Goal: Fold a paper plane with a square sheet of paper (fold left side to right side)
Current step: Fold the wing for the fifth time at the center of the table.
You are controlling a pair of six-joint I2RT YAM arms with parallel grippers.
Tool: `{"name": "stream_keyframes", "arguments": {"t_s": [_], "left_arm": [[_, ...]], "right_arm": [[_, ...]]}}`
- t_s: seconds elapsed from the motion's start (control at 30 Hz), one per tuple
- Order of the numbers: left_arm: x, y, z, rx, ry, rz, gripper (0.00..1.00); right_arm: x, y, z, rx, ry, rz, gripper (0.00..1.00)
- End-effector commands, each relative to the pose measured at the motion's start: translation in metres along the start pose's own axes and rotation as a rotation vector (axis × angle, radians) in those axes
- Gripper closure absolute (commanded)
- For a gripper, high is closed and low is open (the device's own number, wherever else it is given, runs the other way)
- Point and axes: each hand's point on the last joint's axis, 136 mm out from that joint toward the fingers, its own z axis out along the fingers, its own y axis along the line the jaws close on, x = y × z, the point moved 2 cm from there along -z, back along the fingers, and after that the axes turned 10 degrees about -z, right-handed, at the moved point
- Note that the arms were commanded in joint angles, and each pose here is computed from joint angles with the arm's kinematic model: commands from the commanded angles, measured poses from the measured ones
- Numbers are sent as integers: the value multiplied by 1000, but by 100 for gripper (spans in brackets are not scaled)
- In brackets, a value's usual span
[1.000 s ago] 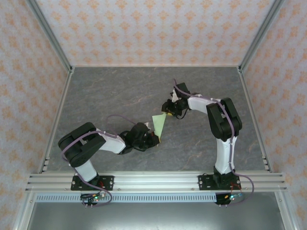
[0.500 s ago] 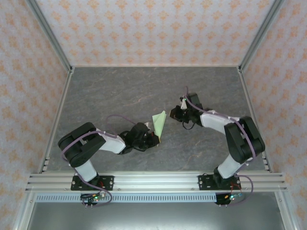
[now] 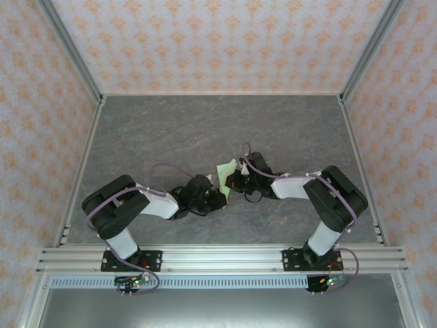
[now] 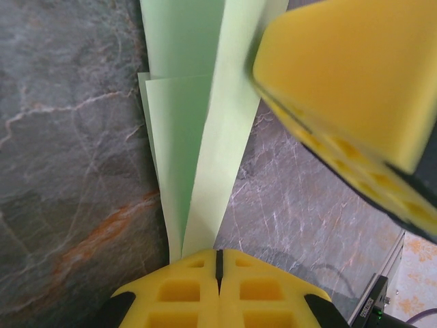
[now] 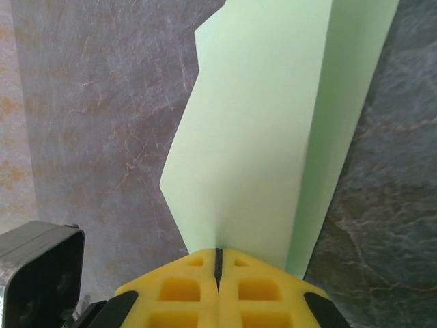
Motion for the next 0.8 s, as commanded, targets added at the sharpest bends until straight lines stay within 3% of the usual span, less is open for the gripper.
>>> {"name": "stream_keyframes", "arguments": {"t_s": [0.0,0.3,0.77], "left_arm": [[19,63,-6,-245,53,-44,100],[19,63,-6,-247,52,-44,100],[20,67,-6,-261,56,-47,100]], "right_arm": [[-2,2,2,-7,-31,-1,94],[21,-10,8,43,5,-11,94],[-2,-47,8,251,-11,-141,93]]}}
